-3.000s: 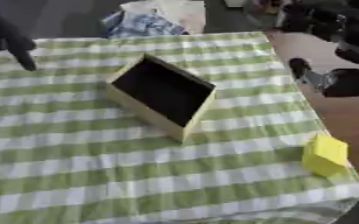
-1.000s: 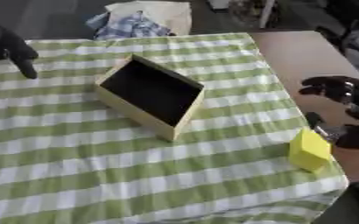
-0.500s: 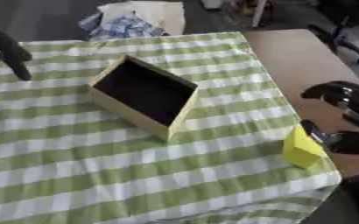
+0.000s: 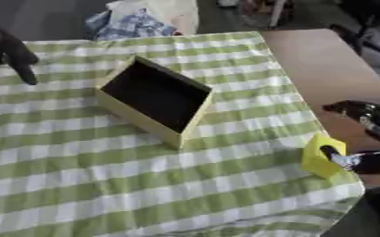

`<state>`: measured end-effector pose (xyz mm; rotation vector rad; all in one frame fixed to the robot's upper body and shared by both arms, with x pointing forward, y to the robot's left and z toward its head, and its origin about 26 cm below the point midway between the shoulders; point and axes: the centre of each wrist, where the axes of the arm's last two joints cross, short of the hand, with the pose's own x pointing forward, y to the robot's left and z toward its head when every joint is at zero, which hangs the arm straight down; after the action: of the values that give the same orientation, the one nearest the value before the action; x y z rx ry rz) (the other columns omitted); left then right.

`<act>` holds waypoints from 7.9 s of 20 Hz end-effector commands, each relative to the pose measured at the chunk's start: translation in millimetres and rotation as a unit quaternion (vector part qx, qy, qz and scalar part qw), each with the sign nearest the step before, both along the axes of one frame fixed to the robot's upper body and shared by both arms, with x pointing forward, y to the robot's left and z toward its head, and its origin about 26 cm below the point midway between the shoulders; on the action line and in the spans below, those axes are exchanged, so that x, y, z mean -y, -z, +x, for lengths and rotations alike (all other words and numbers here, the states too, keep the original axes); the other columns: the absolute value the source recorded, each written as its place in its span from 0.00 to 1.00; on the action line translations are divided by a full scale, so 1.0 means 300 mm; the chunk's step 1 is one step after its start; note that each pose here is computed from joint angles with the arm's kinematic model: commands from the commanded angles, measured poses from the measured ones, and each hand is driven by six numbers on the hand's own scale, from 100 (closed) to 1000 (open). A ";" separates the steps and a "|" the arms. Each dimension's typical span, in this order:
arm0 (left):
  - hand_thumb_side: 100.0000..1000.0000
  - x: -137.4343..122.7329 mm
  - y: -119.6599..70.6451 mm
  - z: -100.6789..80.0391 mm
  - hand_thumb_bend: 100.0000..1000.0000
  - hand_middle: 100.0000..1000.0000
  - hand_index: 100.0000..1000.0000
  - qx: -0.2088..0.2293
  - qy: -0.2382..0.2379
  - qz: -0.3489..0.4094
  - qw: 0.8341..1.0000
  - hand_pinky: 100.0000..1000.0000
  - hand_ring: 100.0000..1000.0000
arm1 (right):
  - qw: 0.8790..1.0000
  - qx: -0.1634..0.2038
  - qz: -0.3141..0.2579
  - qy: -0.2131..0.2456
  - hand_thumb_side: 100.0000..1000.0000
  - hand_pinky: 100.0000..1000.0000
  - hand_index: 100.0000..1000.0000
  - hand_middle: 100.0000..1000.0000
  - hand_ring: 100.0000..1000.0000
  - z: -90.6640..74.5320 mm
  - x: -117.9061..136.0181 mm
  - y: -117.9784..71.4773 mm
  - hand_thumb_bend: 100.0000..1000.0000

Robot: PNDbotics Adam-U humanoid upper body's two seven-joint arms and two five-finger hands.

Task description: Pick up objects on the table and place them in the box.

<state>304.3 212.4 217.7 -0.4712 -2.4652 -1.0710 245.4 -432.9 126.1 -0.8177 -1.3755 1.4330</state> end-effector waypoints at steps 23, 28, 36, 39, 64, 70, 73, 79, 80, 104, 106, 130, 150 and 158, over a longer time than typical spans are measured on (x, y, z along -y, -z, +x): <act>0.62 -0.004 -0.020 -0.006 0.00 0.64 0.81 0.011 -0.005 0.008 1.000 0.47 0.66 | 0.997 -0.041 -0.006 0.064 0.53 0.98 1.00 0.87 0.89 0.014 0.095 0.010 0.20; 0.62 -0.001 -0.019 -0.006 0.00 0.64 0.80 0.009 -0.004 0.009 1.000 0.47 0.66 | 0.997 -0.046 -0.015 0.061 0.56 0.98 1.00 0.87 0.89 0.021 0.091 0.023 0.18; 0.62 -0.005 -0.012 -0.007 0.00 0.64 0.81 0.003 -0.008 0.014 1.000 0.47 0.66 | 0.998 -0.029 0.002 0.061 0.56 0.96 0.99 0.86 0.87 0.018 0.101 -0.008 0.12; 0.63 -0.005 -0.006 -0.008 0.00 0.64 0.81 0.000 -0.009 0.016 1.000 0.47 0.66 | 0.998 -0.015 0.004 0.061 0.55 0.96 0.99 0.85 0.87 0.010 0.102 -0.029 0.10; 0.63 -0.001 0.004 -0.010 0.00 0.64 0.81 -0.008 -0.007 0.026 1.000 0.47 0.66 | 0.999 -0.002 -0.042 -0.004 0.61 0.99 1.00 0.88 0.90 0.007 0.048 -0.081 0.16; 0.63 0.001 0.007 -0.010 0.00 0.63 0.81 -0.009 -0.005 0.029 1.000 0.47 0.66 | 0.999 -0.016 -0.046 -0.011 0.64 0.99 1.00 0.88 0.90 0.015 0.050 -0.073 0.17; 0.63 0.004 0.010 -0.011 0.00 0.63 0.80 -0.012 -0.002 0.031 0.999 0.47 0.66 | 0.998 -0.024 -0.048 -0.016 0.64 1.00 1.00 0.89 0.90 0.026 0.050 -0.071 0.16; 0.62 0.004 0.013 -0.012 0.00 0.63 0.80 -0.015 0.000 0.033 0.999 0.47 0.66 | 0.998 -0.044 -0.052 -0.019 0.66 1.00 1.00 0.89 0.91 0.042 0.062 -0.059 0.18; 0.62 0.004 0.014 -0.012 0.00 0.63 0.80 -0.015 0.000 0.033 0.999 0.47 0.66 | 0.997 -0.048 -0.053 -0.019 0.67 1.00 1.00 0.89 0.91 0.044 0.064 -0.056 0.18; 0.62 0.011 0.022 -0.014 0.00 0.61 0.79 -0.025 0.006 0.038 0.999 0.47 0.65 | 0.993 -0.104 -0.048 -0.003 0.72 0.91 0.96 0.67 0.75 0.060 0.106 0.004 0.18; 0.61 0.012 0.023 -0.014 0.00 0.61 0.79 -0.025 0.006 0.037 0.999 0.47 0.65 | 0.993 -0.104 -0.048 -0.001 0.71 0.88 0.95 0.62 0.70 0.064 0.105 0.005 0.19; 0.61 0.014 0.034 -0.016 0.00 0.60 0.79 -0.039 0.009 0.040 0.998 0.47 0.65 | 0.999 -0.031 0.014 0.033 0.38 0.38 0.70 0.34 0.31 0.092 0.073 -0.051 0.00; 0.61 0.045 0.030 -0.016 0.00 0.60 0.79 -0.046 0.033 0.035 0.998 0.48 0.65 | 0.985 0.104 0.007 -0.138 0.20 0.40 0.71 0.36 0.32 0.291 -0.194 -0.470 0.00; 0.61 0.056 0.017 -0.014 0.00 0.59 0.79 -0.042 0.042 0.030 0.998 0.48 0.65 | 0.979 0.110 0.043 -0.168 0.23 0.36 0.71 0.35 0.31 0.454 -0.296 -0.547 0.00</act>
<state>301.5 196.7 204.7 -0.5920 -2.3249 -1.1146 378.5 -340.9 283.9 -0.7203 -1.8025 1.5641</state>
